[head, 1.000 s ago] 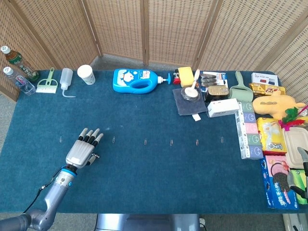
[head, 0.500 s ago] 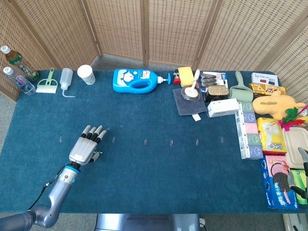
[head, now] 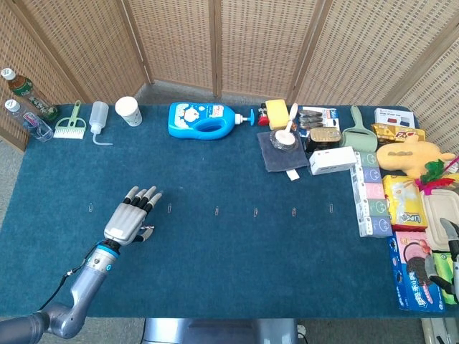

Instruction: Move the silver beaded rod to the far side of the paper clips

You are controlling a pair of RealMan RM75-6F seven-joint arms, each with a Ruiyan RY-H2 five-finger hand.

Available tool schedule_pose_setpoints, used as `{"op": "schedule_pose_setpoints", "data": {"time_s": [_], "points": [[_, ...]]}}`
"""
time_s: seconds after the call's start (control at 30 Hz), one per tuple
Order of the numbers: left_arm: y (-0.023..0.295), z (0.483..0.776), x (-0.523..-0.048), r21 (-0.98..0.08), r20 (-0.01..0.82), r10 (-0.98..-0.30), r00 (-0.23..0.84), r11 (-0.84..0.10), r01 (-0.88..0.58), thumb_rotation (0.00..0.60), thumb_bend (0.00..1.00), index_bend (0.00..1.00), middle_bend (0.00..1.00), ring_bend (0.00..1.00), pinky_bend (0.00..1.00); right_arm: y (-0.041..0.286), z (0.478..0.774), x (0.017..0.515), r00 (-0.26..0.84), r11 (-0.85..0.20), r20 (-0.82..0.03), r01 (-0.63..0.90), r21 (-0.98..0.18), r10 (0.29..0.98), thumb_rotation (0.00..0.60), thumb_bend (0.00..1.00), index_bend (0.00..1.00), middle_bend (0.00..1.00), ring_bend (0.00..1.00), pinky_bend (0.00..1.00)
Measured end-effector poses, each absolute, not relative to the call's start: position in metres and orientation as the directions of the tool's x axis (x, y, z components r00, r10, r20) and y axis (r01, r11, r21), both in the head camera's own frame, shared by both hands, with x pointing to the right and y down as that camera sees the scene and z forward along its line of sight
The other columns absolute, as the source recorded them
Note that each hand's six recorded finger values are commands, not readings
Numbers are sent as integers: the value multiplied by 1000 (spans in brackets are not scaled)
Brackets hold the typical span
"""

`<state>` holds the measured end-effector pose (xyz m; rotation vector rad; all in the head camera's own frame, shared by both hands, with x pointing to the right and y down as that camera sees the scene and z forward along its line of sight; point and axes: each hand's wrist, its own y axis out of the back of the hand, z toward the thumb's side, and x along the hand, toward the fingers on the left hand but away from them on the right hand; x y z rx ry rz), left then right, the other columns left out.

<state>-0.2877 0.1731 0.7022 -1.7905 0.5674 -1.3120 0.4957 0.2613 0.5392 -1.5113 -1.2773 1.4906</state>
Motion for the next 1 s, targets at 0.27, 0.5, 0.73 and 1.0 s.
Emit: {"op": "schedule_pose_setpoints", "data": {"time_s": [0.27, 0.5, 0.73, 1.0], "points": [[159, 675, -293, -855, 512, -769, 383, -502, 134, 515, 270, 346, 684, 687, 779, 258, 541, 491, -113, -314, -339, 198, -929, 934, 600, 500, 0, 147, 106, 160], [149, 674, -295, -858, 512, -774, 373, -481, 179, 597, 277, 486, 988, 988, 998, 258, 539, 492, -114, -313, -339, 201, -928, 934, 600, 500, 0, 147, 106, 164], [149, 677, -289, -851, 524, -765, 374, -482, 207, 600, 338, 444, 1000, 1000, 1000, 258, 540, 493, -113, -315, -342, 204, -927, 933, 600, 500, 0, 147, 106, 164], [152, 680, -287, -837, 548, -762, 345, -499, 225, 600, 323, 463, 1000, 1000, 1000, 260, 538, 497, -122, -308, -336, 205, -929, 934, 600, 500, 0, 147, 106, 164]]}}
